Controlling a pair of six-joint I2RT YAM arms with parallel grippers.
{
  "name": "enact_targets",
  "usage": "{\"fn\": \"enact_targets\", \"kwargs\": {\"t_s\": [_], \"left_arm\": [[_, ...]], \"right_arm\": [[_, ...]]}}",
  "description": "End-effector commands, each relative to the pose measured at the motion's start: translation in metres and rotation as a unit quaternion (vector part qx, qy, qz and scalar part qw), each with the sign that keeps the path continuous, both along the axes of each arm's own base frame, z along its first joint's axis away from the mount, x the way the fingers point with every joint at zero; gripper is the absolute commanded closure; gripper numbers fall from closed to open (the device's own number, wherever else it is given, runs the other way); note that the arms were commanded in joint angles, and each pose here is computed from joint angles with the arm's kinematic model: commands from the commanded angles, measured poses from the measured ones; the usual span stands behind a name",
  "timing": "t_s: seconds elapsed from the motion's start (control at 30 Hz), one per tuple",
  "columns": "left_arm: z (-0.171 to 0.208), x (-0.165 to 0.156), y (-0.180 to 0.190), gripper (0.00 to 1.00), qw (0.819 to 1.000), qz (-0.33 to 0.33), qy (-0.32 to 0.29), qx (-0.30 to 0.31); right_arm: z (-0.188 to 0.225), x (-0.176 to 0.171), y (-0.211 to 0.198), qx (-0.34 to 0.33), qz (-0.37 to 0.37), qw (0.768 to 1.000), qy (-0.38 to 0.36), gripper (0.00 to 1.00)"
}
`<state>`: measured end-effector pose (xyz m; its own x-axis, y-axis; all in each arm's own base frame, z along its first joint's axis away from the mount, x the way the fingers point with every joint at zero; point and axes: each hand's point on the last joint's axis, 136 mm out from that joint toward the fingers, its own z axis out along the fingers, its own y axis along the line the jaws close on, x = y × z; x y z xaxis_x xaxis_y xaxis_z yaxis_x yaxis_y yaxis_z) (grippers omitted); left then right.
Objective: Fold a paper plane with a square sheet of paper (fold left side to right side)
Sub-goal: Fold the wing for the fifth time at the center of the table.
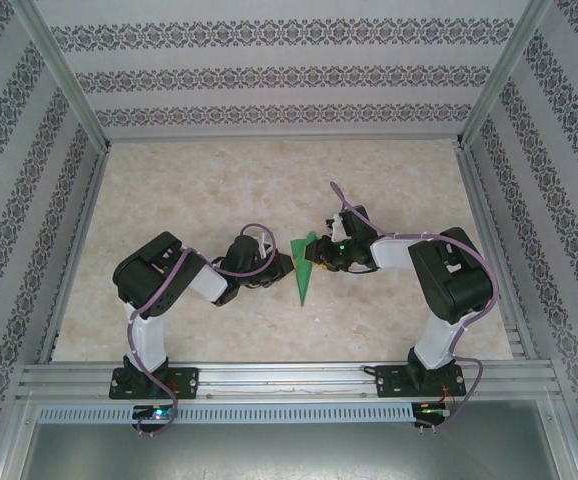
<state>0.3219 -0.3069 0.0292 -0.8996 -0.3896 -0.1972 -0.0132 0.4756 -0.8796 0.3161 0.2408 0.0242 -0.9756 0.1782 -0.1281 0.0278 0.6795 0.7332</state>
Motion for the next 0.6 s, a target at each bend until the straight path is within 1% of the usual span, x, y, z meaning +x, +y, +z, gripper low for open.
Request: {"fn": "enact_targets", "kwargs": {"t_s": [0.0, 0.4, 0.57], "left_arm": [[-0.013, -0.005, 0.011, 0.98, 0.999, 0.003, 0.008, 0.034], [-0.027, -0.001, 0.008, 0.98, 0.999, -0.001, 0.013, 0.050], [-0.034, -0.001, 0.011, 0.98, 0.998, 0.002, 0.018, 0.060]], "right_arm": [[-0.033, -0.011, 0.000, -0.045, 0.016, 0.999, 0.011, 0.64], [-0.015, -0.006, 0.008, -0.004, 0.012, 1.000, -0.010, 0.66], [-0.010, -0.004, 0.008, 0.002, 0.010, 1.000, -0.018, 0.66]]}}
